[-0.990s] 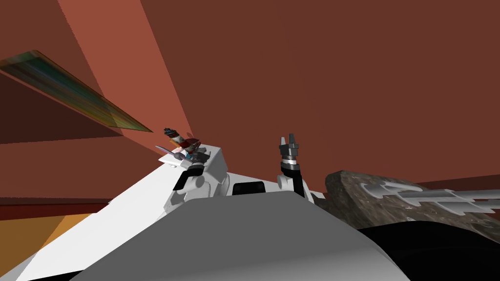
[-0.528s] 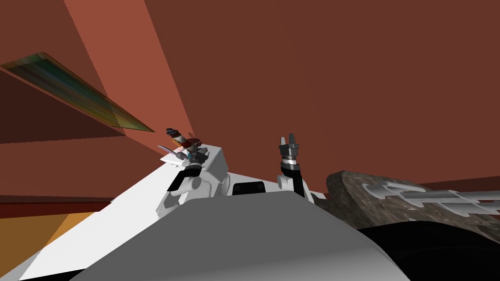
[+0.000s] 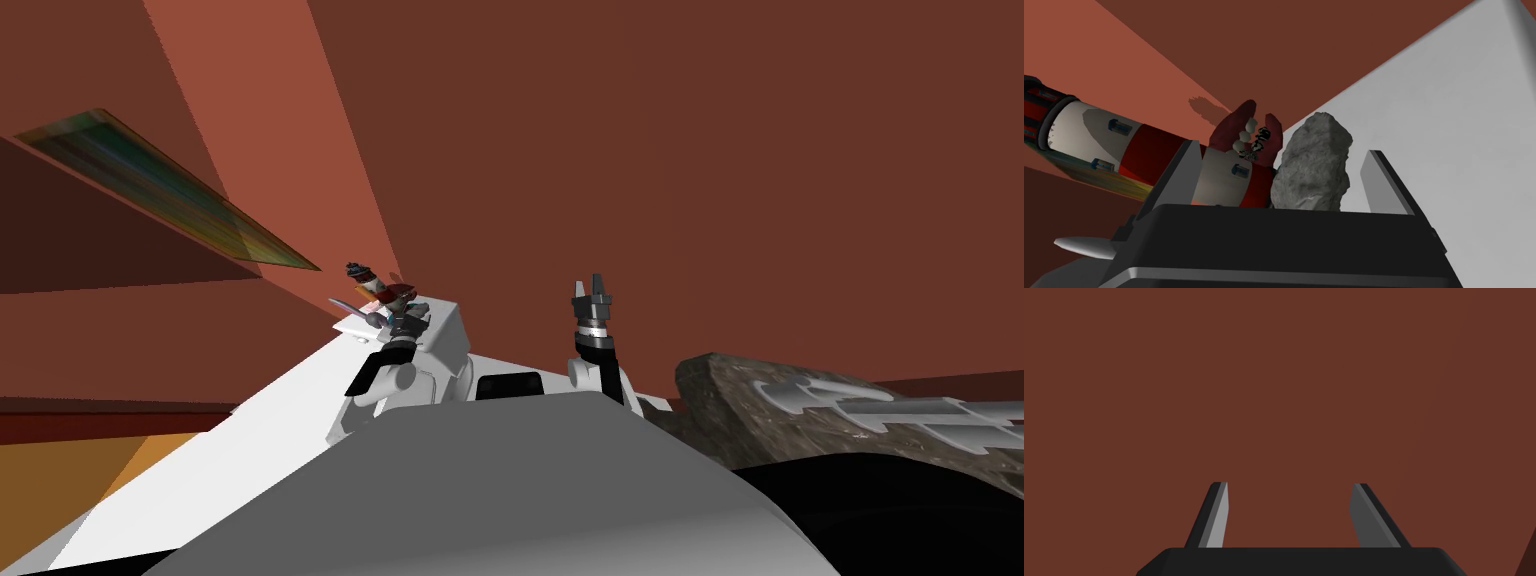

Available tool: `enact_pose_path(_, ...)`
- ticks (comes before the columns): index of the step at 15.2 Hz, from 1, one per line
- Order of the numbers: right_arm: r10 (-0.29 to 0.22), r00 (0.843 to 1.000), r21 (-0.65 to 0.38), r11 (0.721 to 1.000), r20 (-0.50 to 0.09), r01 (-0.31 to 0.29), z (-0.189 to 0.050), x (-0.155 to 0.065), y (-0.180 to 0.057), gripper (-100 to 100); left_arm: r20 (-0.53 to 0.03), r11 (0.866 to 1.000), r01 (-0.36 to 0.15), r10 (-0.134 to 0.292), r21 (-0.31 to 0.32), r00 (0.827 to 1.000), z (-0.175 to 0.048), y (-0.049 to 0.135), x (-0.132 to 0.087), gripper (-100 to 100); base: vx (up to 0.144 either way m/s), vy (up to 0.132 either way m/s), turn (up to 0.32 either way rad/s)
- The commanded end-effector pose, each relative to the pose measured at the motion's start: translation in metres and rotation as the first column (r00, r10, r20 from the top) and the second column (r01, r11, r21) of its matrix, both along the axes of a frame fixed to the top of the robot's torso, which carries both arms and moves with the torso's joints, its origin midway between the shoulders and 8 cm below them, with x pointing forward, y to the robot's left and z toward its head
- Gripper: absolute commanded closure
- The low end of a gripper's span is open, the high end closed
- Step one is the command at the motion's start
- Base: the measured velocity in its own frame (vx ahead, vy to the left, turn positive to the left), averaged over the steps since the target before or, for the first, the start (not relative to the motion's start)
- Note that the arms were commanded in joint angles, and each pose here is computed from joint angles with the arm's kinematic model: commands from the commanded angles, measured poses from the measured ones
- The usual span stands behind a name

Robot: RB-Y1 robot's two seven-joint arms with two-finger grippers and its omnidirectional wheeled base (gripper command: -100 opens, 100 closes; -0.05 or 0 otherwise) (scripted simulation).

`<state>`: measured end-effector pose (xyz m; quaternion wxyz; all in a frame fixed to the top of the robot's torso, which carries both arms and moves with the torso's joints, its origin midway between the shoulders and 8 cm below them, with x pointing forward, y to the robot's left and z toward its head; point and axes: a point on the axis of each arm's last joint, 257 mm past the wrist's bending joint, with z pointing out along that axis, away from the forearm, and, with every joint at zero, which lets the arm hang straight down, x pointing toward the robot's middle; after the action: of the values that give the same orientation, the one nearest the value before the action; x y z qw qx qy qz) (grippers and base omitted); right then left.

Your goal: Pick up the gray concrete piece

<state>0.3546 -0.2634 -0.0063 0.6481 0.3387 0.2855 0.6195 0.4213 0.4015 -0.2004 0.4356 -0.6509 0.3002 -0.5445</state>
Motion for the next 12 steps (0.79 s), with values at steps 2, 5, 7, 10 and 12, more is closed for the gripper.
enact_pose_path(2,0.0,1.0,0.0,1.0,0.0,0.0,0.0,0.0,0.0,0,0.0,0.999,-0.02,0.02,-0.041,1.0,-0.003,-0.004,-0.003,-100,0.011,0.024,0.007)
enact_pose_path(5,0.0,1.0,0.0,1.0,0.0,0.0,0.0,0.0,0.0,0,0.003,0.997,-0.035,0.035,-0.074,0.999,-0.007,-0.008,-0.005,-100,0.009,0.022,0.005)
enact_pose_path(7,0.0,1.0,0.0,1.0,0.0,0.0,0.0,0.0,0.0,0,0.004,0.997,-0.055,0.055,-0.059,0.998,-0.001,0.004,-0.003,-100,0.009,0.008,-0.09)
enact_pose_path(10,0.0,1.0,0.0,1.0,0.0,0.0,0.0,0.0,0.0,0,0.006,0.996,-0.06,0.061,-0.059,0.998,0.0,0.007,-0.003,-100,0.027,0.023,-0.157)
enact_pose_path(12,0.0,1.0,0.0,1.0,0.0,0.0,0.0,0.0,0.0,0,0.002,0.998,-0.034,0.034,-0.062,0.999,-0.005,-0.005,-0.004,100,-0.012,-0.012,0.19)
